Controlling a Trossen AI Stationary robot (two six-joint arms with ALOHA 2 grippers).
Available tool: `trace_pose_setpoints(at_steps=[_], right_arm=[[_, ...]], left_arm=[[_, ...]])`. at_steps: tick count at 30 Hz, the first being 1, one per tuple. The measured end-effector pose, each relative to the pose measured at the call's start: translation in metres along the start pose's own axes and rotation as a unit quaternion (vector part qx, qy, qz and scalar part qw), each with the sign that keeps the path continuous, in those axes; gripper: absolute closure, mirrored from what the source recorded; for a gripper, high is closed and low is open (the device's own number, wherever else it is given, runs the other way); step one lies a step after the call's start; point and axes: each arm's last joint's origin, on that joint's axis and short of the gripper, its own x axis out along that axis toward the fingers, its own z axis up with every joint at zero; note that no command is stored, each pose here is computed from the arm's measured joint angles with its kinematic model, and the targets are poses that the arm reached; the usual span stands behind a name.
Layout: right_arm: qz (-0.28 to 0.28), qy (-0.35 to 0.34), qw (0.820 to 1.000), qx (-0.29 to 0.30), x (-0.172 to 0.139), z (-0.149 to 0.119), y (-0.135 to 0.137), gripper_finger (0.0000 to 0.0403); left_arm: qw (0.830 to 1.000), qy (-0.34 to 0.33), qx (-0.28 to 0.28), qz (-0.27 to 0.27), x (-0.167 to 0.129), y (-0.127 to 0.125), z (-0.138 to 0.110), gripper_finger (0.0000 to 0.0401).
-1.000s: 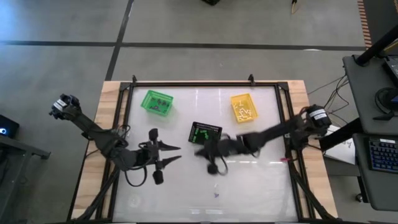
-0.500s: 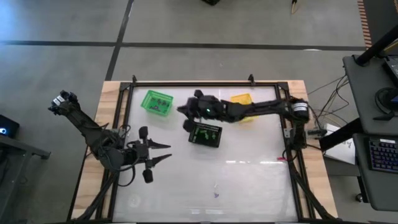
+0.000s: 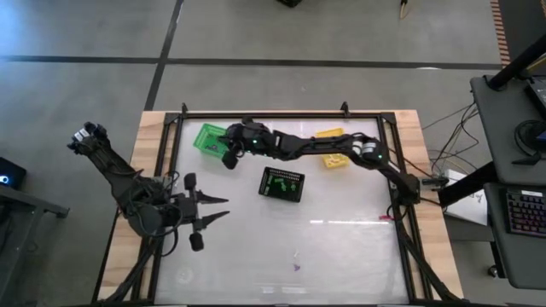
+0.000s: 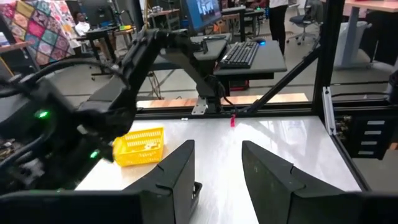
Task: Sort Halloween decoration
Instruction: Put the purple witch hat toy into the green bin, then put the white bone toy into the yellow bin
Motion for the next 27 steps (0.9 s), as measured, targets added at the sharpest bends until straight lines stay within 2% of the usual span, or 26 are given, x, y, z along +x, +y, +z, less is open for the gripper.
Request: trace_pose_setpoints(at_steps=[6, 10, 17, 21, 27], right_arm=[[-0.041, 0.02, 0.999, 0.002, 0.026, -0.005, -0.006, 0.0394], [-0.049, 0.015, 0.999, 0.007, 0.035, -0.005, -0.009, 0.0384], [-0.057, 0.031, 0.997, 0.03, 0.038, -0.009, -0.019, 0.0309], [-0.035, 0.051, 0.998, 0.031, 0.035, -0.008, -0.021, 0.0269], [-0.026, 0.138, 0.99, 0.003, 0.007, 0.014, -0.016, 0.0247]], left_arm=[[1.0, -0.001, 0.001, -0.008, -0.004, -0.002, 0.0, 0.0286], [1.0, -0.001, 0.002, -0.012, -0.005, -0.003, 0.0, 0.0286], [1.0, 0.0, 0.006, -0.009, -0.007, -0.003, -0.001, 0.0286], [1.0, 0.001, 0.005, -0.009, -0.007, -0.003, -0.001, 0.0286], [1.0, 0.005, -0.012, -0.01, -0.007, -0.003, -0.002, 0.0286]])
